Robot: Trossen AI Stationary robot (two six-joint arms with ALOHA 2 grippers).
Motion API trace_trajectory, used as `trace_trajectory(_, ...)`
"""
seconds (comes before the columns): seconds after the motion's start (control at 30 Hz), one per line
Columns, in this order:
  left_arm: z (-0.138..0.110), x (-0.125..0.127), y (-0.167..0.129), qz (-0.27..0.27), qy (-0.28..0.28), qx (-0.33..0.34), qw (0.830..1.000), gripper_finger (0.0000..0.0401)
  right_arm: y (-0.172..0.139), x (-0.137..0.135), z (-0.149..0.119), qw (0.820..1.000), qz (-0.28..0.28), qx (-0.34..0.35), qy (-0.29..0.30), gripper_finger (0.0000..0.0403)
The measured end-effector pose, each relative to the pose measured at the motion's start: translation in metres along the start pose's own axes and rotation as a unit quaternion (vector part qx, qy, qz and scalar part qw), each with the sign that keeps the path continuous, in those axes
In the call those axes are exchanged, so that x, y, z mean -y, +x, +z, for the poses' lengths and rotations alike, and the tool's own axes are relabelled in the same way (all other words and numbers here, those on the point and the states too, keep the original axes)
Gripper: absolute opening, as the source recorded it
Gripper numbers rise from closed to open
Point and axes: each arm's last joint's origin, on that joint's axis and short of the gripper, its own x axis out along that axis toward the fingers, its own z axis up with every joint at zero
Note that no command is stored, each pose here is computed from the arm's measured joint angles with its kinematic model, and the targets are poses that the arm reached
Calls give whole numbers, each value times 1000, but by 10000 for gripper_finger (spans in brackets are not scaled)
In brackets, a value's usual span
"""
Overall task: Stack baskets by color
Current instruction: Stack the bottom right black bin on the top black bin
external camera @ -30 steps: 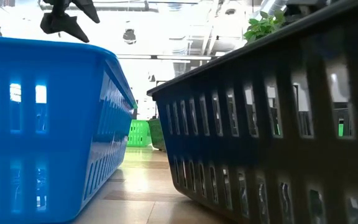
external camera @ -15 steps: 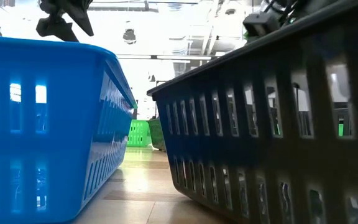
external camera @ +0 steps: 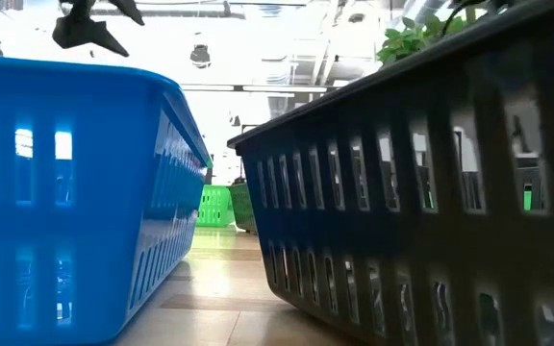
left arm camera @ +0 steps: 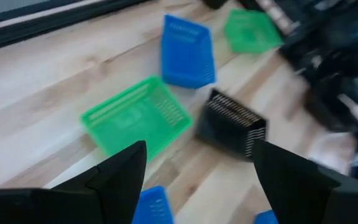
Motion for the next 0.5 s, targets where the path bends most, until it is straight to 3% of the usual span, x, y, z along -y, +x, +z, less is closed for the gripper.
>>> trace_trajectory(0.17, 2, 4, -2, -37, -4, 4, 999, 279, 2, -2, -40, 995, -16, -72, 67, 197)
trace_trajectory(0.5, 3, 5, 4, -28, 18, -6, 999, 279, 24, -3, -120, 979, -94, -135, 123, 199)
